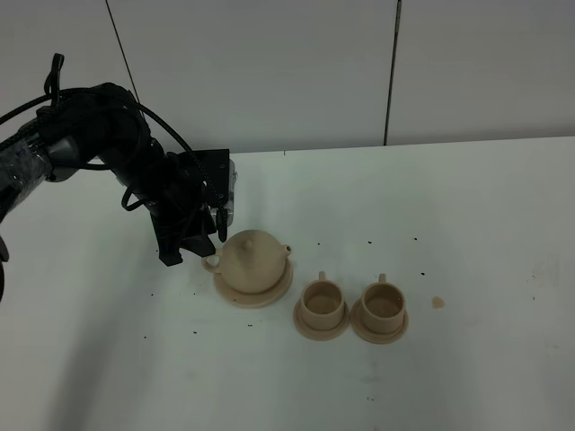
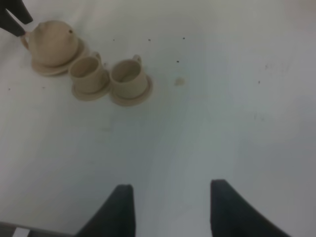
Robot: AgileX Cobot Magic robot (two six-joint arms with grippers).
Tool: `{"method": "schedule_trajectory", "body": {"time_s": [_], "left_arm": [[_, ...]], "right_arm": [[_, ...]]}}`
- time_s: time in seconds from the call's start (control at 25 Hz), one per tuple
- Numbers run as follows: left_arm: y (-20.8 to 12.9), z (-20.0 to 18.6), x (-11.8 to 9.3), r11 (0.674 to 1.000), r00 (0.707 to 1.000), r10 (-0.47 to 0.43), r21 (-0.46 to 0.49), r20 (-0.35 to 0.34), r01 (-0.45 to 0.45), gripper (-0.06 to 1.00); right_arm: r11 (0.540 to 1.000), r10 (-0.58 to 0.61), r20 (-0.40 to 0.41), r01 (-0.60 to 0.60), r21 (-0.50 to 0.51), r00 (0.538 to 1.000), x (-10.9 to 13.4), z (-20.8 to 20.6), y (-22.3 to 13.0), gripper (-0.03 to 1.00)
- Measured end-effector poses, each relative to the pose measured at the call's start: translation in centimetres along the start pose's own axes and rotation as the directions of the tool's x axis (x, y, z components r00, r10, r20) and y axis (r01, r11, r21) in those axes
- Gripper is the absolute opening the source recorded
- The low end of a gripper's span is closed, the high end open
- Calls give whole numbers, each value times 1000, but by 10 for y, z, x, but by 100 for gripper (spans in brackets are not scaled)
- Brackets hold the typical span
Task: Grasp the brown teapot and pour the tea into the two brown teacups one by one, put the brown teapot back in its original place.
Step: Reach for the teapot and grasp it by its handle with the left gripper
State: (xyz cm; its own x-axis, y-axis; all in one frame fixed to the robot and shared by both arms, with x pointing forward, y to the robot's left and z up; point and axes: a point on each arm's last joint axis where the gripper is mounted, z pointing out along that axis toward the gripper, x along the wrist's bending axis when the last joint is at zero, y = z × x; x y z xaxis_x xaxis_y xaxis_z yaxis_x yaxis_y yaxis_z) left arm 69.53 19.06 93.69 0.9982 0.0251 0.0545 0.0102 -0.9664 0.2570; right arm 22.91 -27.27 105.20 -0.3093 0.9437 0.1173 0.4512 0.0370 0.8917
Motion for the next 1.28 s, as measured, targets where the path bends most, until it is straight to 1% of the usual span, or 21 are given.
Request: {"method": "schedule_trajectory", "body": {"time_s": [0.12,0.32,0.72,1.16,1.28], "left_arm": [[1,-1,0,1000,1000,2,0,-2,-2,41],[2,-1,-3,1000,1000,5,3,19,-6,41],[4,-14,-4,1000,1000,14,6,7,-14,41],[4,-14,-5,1000,1000,15,7,11,-15,41],[3,-11,-5,1000,1000,14,9,23,-14,41]], "right_arm": [[1000,0,0,0,0,1000,0,0,0,35],[1000,0,0,0,0,1000,0,0,0,35],[1000,0,0,0,0,1000,0,0,0,35],[1000,0,0,0,0,1000,0,0,0,35],[1000,0,0,0,0,1000,0,0,0,35]]}}
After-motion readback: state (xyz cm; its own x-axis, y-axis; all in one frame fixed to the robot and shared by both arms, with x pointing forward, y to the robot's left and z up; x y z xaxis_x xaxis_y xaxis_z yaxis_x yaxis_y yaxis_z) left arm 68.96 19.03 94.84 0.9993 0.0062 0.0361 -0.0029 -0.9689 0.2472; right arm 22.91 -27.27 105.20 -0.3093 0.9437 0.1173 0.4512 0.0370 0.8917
